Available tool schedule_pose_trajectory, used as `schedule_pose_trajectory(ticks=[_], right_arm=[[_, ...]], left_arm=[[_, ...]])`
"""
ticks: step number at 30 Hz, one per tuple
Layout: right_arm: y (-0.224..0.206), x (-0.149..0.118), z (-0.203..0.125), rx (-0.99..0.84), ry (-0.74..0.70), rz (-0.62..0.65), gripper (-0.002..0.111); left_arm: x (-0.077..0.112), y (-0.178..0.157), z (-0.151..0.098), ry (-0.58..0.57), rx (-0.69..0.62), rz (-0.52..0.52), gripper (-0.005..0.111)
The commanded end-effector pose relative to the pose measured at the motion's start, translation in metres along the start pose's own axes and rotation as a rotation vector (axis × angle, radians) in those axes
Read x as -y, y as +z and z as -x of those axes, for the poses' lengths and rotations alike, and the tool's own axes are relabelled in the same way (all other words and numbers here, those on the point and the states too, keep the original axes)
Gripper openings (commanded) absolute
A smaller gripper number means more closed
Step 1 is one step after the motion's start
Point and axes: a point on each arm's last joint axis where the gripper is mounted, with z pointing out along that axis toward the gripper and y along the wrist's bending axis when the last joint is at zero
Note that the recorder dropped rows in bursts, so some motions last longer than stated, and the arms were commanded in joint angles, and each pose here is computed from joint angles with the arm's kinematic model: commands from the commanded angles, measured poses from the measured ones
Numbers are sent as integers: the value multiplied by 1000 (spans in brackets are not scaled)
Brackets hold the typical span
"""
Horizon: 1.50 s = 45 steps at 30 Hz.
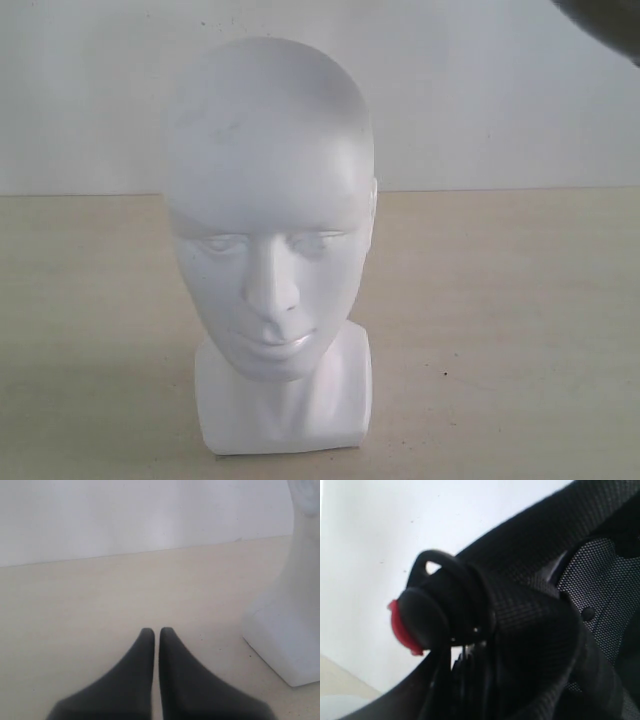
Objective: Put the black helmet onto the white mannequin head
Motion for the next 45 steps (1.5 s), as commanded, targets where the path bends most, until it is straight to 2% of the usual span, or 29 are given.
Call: schedule_pose_trajectory(ticks=[1, 6, 11, 14, 16, 19, 23, 29, 35, 38, 41, 45], right_arm=[[-8, 15, 11, 150, -268, -201, 0], [-21, 21, 12, 230, -287, -307, 0], [-61, 26, 13, 360, -237, -417, 0], [-83, 22, 11, 419, -212, -400, 0], [-96, 19, 10, 480, -134, -364, 0], [-110, 13, 9, 588, 112, -251, 0], [-117, 3, 12, 712, 341, -60, 0], [-121, -7, 22, 855, 601, 213, 0], [-118, -14, 27, 984, 785, 480, 0], [-107, -18, 23, 988, 912, 635, 0], [-81, -22, 12, 859, 1079, 717, 0], [-53, -24, -4, 743, 1216, 732, 0]], left_arm=[[0, 0, -1, 4, 0, -3, 4], [0, 0, -1, 4, 0, -3, 4], [0, 0, -1, 4, 0, -3, 4], [0, 0, -1, 4, 0, -3, 4], [0, 0, -1, 4, 0, -3, 4], [0, 0, -1, 4, 0, -3, 4], [0, 0, -1, 4, 0, -3, 4], [0, 0, -1, 4, 0, -3, 4], [0, 0, -1, 4, 0, -3, 4], [0, 0, -1, 4, 0, -3, 4], [0, 0, -1, 4, 0, -3, 4], [0, 0, -1, 4, 0, -3, 4]])
